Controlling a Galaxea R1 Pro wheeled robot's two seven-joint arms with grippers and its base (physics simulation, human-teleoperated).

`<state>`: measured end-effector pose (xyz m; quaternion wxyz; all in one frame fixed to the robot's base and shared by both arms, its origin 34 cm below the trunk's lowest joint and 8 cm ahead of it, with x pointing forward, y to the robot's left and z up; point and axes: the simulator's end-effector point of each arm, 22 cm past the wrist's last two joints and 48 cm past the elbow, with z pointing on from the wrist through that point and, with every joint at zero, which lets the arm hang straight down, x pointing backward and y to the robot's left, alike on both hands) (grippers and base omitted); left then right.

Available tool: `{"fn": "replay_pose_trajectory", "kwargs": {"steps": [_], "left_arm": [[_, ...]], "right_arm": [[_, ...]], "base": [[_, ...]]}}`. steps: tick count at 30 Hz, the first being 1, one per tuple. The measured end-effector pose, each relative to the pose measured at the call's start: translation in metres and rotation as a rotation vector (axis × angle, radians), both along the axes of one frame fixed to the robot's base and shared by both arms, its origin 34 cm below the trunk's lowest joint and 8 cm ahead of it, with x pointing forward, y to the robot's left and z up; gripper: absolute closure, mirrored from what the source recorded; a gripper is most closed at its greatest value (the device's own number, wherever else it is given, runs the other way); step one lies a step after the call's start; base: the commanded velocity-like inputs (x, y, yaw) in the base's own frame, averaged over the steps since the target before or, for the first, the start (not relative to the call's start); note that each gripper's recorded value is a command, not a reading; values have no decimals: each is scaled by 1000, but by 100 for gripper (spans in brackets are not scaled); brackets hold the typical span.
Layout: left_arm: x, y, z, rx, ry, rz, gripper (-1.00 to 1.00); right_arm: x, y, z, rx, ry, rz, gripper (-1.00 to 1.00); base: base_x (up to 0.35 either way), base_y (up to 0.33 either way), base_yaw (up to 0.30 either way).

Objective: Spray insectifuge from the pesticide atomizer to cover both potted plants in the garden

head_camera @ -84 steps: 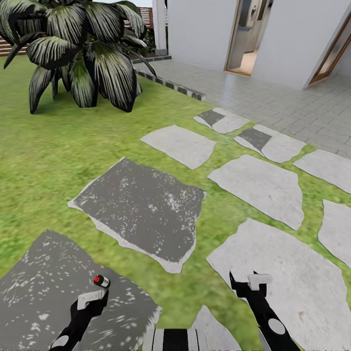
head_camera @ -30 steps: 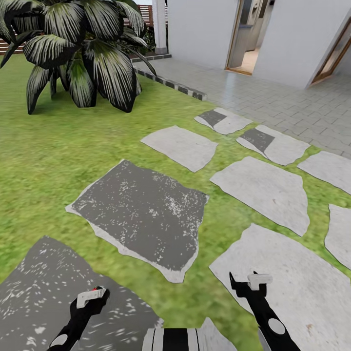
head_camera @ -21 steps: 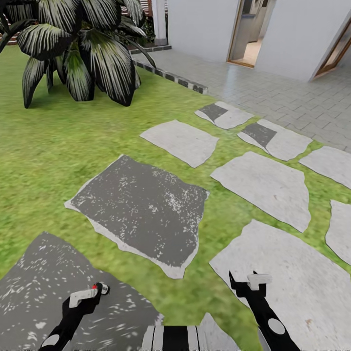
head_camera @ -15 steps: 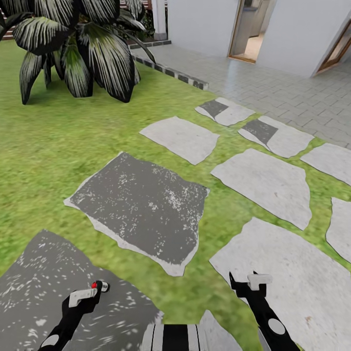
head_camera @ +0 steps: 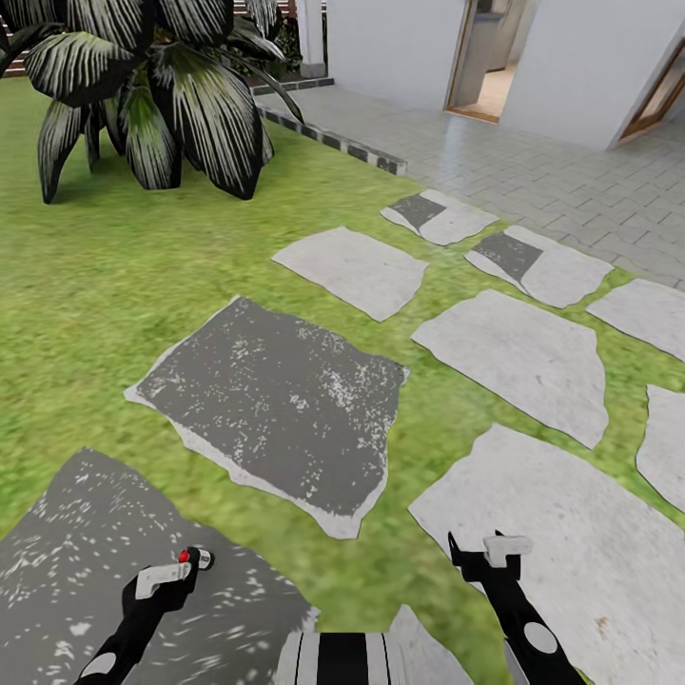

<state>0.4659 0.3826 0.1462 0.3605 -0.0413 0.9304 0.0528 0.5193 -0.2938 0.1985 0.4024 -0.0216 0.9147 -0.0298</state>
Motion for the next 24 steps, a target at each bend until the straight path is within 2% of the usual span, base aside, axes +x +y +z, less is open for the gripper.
{"fn": "replay_pose_trajectory", "kwargs": {"steps": [6,12,24], "left_arm": [[-1,-1,-2,-1,3,0,-100],[-4,-1,-5,-1,11,0,-100],[-10,-1,-12,-1,28,0,-100]], "right_arm": [[-1,1,-2,2,3,0,-100],[-3,1,-5,2,9,-1,-100],[-7,1,-12,3,24,0,-100]], "base": [[0,0,-13],[0,0,-138],[0,0,-22]]}}
